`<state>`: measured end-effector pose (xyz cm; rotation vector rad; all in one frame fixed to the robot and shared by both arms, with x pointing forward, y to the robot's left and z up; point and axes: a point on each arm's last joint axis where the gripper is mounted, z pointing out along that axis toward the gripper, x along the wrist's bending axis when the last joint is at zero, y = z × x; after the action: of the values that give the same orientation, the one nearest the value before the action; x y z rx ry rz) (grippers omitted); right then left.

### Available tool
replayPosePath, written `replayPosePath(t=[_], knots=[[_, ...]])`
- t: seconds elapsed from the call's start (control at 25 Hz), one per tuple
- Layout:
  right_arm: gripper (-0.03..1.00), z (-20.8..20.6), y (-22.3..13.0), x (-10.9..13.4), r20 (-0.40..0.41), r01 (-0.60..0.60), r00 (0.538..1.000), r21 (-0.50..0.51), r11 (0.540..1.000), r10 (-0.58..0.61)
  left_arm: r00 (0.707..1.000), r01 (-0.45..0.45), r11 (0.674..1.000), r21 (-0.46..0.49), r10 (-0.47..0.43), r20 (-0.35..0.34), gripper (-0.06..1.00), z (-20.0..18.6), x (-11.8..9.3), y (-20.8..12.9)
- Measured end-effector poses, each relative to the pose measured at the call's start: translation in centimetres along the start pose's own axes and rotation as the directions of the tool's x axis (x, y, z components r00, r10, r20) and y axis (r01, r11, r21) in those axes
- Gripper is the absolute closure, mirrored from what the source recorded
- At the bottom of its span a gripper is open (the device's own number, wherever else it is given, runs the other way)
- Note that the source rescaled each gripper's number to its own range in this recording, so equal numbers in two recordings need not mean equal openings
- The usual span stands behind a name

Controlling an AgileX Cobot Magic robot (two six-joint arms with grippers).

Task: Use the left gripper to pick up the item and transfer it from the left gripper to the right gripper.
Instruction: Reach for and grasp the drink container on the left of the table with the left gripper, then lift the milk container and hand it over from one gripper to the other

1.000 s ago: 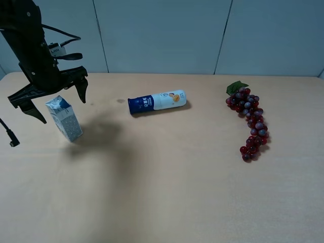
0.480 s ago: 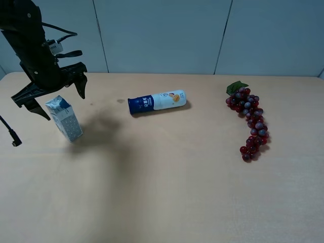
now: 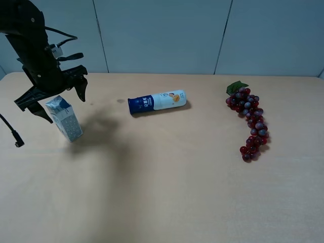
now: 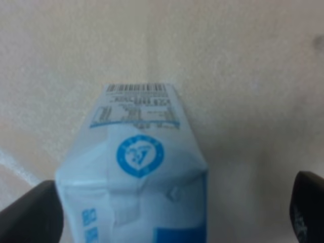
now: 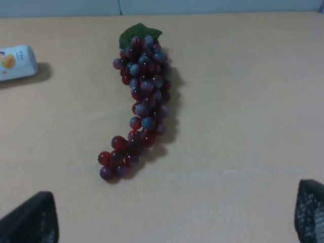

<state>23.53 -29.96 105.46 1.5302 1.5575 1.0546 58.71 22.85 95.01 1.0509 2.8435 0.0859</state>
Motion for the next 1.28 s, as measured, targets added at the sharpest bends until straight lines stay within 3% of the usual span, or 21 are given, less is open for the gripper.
replayPosePath(t=[0.12,0.2,0.32,0.44,0.92,1.28], knots=[[-0.03,0.0,0.0,0.0,0.000,0.000,1.000,0.000,1.000,0.000,1.000,0.003,1.000,0.003,-0.003,0.004,0.16,0.4,-0.1,0.0],[-0.03,0.0,0.0,0.0,0.000,0.000,1.000,0.000,1.000,0.000,1.000,0.003,1.000,0.003,-0.003,0.005,0.24,0.5,-0.1,0.0],[-0.03,0.0,0.0,0.0,0.000,0.000,1.000,0.000,1.000,0.000,1.000,0.003,1.000,0.004,-0.003,0.002,0.50,0.5,-0.1,0.0],[-0.03,0.0,0.0,0.0,0.000,0.000,1.000,0.000,1.000,0.000,1.000,0.002,1.000,0.008,-0.002,-0.006,0.92,0.5,0.0,-0.1],[-0.03,0.0,0.0,0.0,0.000,0.000,1.000,0.000,1.000,0.000,1.000,0.003,1.000,0.011,-0.003,-0.015,0.94,-0.2,-0.4,0.2],[-0.03,0.0,0.0,0.0,0.000,0.000,1.000,0.000,1.000,0.000,0.992,-0.118,0.992,0.031,0.120,-0.047,0.94,-3.1,-1.4,1.0]])
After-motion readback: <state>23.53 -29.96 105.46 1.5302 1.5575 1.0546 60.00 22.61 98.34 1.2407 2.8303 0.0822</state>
